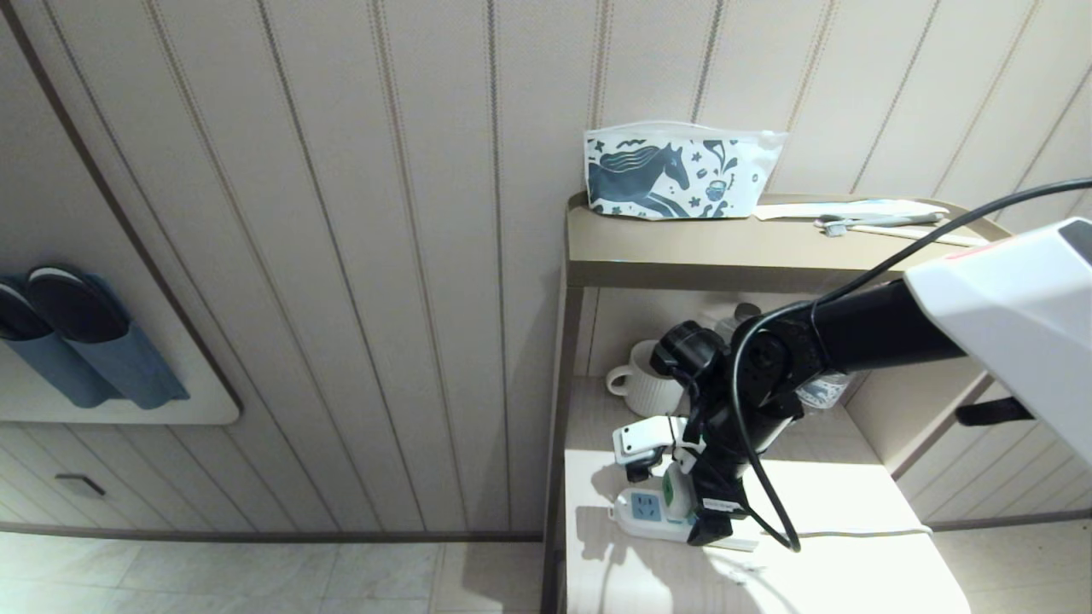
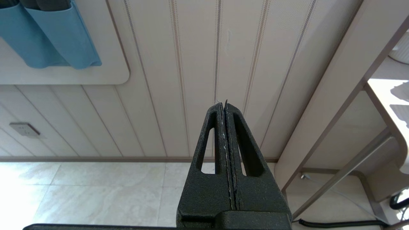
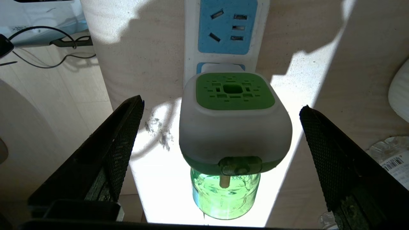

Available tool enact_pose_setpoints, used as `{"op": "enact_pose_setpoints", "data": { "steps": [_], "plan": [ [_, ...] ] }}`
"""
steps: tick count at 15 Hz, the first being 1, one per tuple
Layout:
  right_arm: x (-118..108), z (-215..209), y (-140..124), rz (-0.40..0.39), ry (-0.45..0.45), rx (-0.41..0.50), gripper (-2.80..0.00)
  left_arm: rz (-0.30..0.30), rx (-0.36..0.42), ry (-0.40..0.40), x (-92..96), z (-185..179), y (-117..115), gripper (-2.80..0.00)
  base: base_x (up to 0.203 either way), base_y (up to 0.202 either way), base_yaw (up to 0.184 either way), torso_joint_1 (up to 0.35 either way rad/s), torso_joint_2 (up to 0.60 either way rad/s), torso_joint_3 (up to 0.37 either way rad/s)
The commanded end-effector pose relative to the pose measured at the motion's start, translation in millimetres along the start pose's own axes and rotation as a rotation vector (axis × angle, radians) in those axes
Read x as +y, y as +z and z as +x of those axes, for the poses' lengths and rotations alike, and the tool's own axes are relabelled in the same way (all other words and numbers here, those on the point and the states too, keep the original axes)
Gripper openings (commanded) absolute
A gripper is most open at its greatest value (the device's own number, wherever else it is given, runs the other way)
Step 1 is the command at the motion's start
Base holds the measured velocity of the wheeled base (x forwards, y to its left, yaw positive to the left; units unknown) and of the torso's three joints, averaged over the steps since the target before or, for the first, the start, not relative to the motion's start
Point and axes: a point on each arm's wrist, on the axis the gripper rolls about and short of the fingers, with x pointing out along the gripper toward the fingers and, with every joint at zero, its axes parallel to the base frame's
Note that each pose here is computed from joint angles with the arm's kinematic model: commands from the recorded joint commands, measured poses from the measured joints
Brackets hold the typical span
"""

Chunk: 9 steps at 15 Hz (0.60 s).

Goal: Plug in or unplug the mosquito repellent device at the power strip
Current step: Hold the socket with your left hand and unplug it with your right hand

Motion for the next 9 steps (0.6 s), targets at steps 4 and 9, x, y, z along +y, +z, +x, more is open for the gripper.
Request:
{"op": "enact_pose_setpoints", "data": {
  "steps": [4, 9],
  "plan": [
    [-2.7, 9.2, 0.7, -0.003, 0.014, 0.009, 0.00, 0.000, 0.002, 0.000, 0.0, 0.1, 0.0, -2.80, 0.000, 0.000, 0.000, 0.000, 0.00, 0.000],
    [-4.0, 14.6, 0.9, 0.004, 0.024, 0.013, -2.80, 0.000, 0.002, 0.000, 0.0, 0.1, 0.0, -2.80, 0.000, 0.000, 0.000, 0.000, 0.00, 0.000]
  ]
}}
